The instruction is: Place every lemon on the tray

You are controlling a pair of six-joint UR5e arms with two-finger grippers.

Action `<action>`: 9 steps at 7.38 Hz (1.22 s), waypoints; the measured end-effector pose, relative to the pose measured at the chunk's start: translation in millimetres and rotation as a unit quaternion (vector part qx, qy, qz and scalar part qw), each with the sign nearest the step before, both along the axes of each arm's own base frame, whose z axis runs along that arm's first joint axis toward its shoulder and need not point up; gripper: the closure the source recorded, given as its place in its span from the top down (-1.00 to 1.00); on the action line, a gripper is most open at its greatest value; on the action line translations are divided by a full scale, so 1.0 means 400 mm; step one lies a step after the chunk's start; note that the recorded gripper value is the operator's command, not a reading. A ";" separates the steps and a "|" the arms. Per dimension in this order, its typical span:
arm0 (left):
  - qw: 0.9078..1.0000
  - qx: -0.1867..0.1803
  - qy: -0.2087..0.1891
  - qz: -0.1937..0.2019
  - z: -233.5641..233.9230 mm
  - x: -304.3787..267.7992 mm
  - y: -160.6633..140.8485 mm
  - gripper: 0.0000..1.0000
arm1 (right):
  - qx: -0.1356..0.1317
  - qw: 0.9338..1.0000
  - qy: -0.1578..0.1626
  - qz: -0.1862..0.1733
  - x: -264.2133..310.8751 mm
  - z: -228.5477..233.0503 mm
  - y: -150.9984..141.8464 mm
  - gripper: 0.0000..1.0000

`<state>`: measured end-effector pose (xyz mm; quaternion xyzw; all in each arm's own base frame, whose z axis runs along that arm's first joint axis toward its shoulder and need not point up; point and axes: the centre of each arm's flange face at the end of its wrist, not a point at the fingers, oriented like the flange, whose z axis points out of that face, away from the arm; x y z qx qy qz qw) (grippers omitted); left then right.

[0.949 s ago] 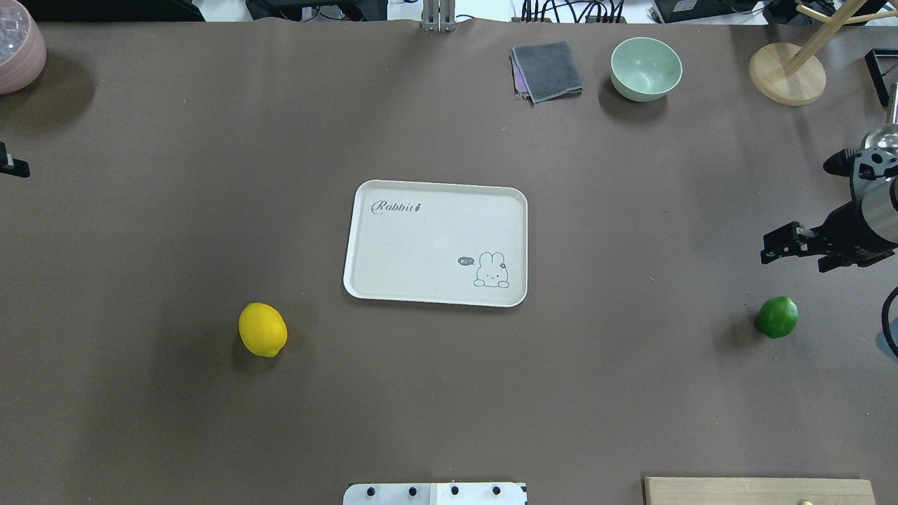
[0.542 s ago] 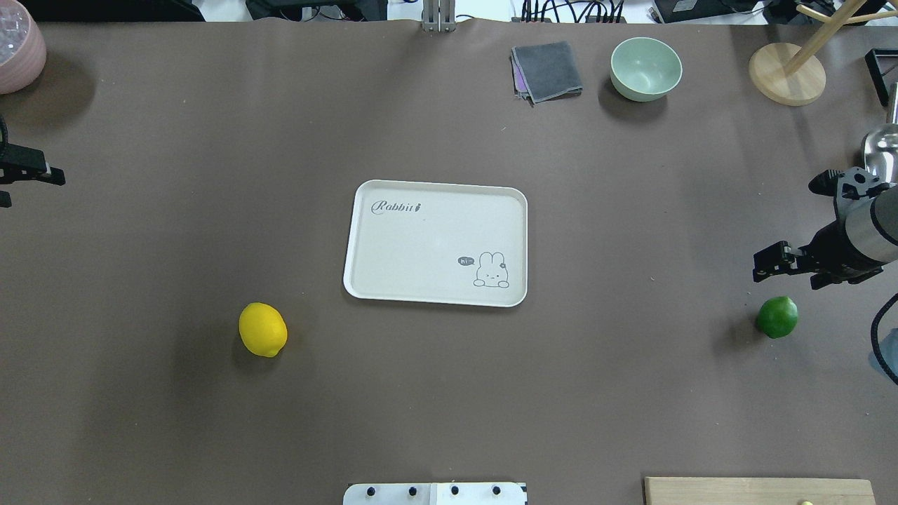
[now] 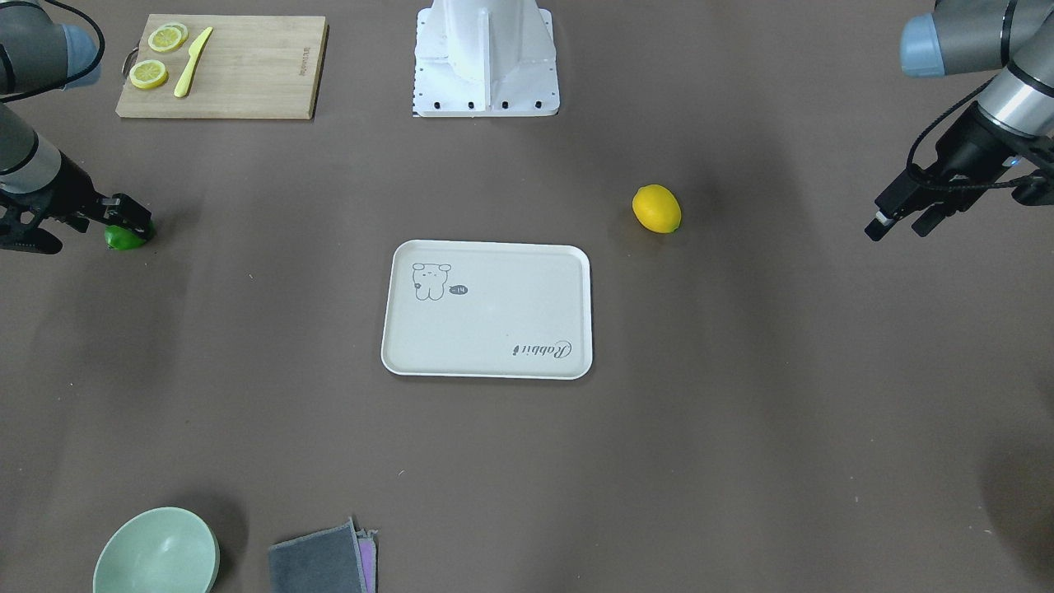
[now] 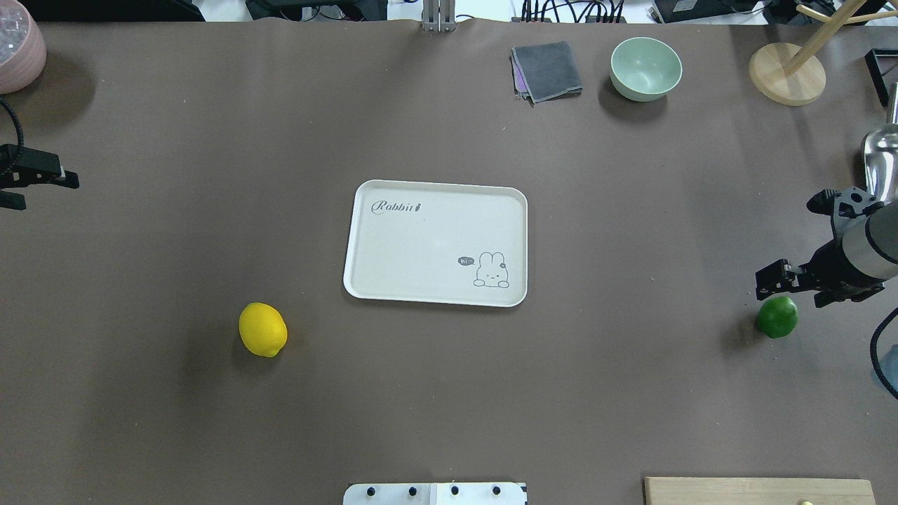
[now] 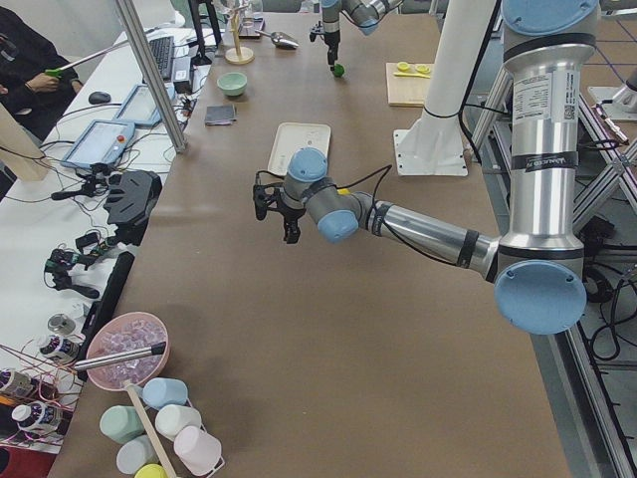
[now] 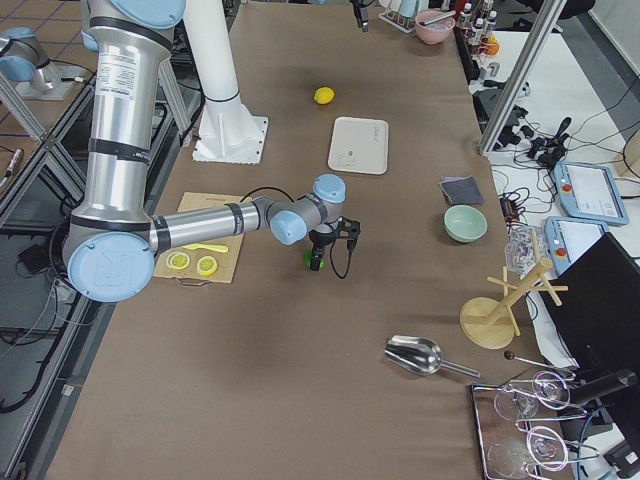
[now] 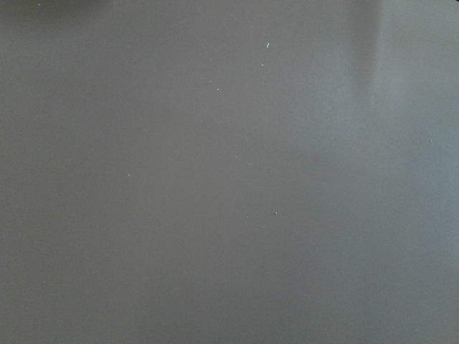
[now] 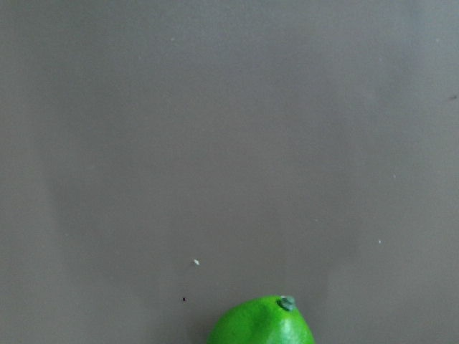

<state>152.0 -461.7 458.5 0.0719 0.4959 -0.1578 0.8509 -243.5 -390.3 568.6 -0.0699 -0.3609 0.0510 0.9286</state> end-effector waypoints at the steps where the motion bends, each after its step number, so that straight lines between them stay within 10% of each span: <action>1: 1.000 0.002 0.000 0.001 -0.003 0.002 -0.001 0.96 | -0.007 1.000 0.001 -0.003 -0.019 0.003 0.012 0.80; 3: 1.000 0.006 0.002 0.002 -0.012 0.006 -0.005 0.96 | -0.015 1.000 0.003 -0.003 -0.039 0.002 0.023 -0.75; 4: 1.000 0.009 0.003 0.003 -0.018 0.007 -0.006 0.96 | -0.015 1.000 0.002 -0.003 -0.041 0.000 0.024 -1.00; 9: 1.000 0.013 0.008 0.004 -0.044 0.027 -0.005 0.96 | 0.014 0.997 -0.070 -0.001 -0.021 -0.197 -0.009 -1.00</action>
